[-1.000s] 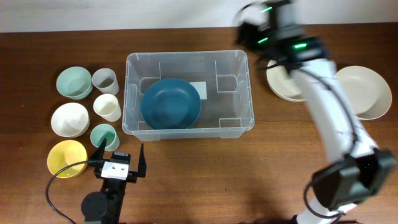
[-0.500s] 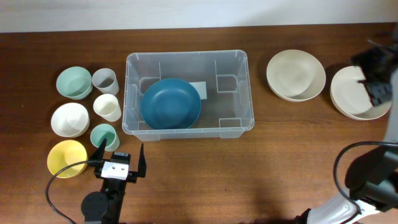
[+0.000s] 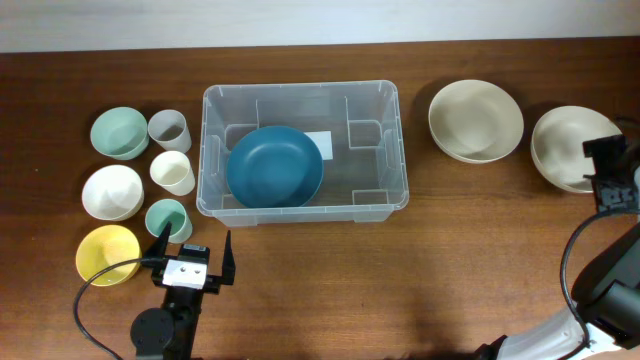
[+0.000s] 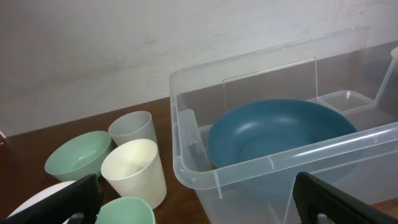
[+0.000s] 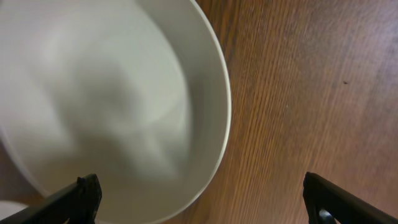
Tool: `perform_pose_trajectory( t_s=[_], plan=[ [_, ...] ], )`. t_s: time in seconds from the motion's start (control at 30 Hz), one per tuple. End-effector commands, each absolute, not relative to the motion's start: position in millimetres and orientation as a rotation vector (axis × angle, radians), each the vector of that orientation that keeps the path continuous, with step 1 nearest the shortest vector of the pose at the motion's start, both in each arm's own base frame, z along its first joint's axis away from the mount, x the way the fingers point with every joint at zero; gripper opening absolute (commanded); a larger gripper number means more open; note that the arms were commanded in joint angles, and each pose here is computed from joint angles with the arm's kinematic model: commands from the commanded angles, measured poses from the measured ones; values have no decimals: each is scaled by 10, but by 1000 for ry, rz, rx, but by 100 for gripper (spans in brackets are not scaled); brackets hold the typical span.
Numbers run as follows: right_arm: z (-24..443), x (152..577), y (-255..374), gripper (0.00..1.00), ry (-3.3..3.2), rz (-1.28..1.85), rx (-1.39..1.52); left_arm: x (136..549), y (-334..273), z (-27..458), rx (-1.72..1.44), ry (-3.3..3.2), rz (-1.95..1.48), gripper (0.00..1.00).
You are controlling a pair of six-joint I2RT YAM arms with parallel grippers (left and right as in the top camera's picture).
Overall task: Pack container
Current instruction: 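Move the right gripper to the far-right cream bowl and grasp its rim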
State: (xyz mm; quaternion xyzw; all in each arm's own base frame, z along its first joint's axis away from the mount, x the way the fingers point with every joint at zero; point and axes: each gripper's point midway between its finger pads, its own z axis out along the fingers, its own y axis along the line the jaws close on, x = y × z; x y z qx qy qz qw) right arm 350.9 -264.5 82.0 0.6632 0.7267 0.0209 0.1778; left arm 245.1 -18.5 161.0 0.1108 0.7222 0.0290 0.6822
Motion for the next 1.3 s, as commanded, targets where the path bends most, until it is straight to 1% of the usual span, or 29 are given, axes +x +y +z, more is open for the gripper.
perform_pose_trajectory(
  t_s=[0.0, 0.2, 0.53, 0.83, 1.07, 1.27],
  plan=[
    [678, 3476, -2635, 99, 2101, 58, 1839, 2451, -176, 1595, 259, 1618, 79, 100],
    [659, 3565, -2714, 99, 2105, 44, 1772, 2451, -177, 1594, 259, 1618, 79, 100],
    [294, 3583, -2718, 99, 2172, 41, 1781, 2451, -177, 1595, 259, 1618, 79, 100],
    [297, 3645, -2781, 99, 2155, 29, 1750, 2451, -177, 1594, 259, 1618, 79, 100],
    [120, 3634, -2772, 100, 2180, 29, 1770, 2451, -176, 1594, 259, 1618, 79, 100],
    [73, 3639, -2787, 89, 2187, 20, 1763, 2451, -177, 1594, 259, 1618, 79, 100]
  ],
)
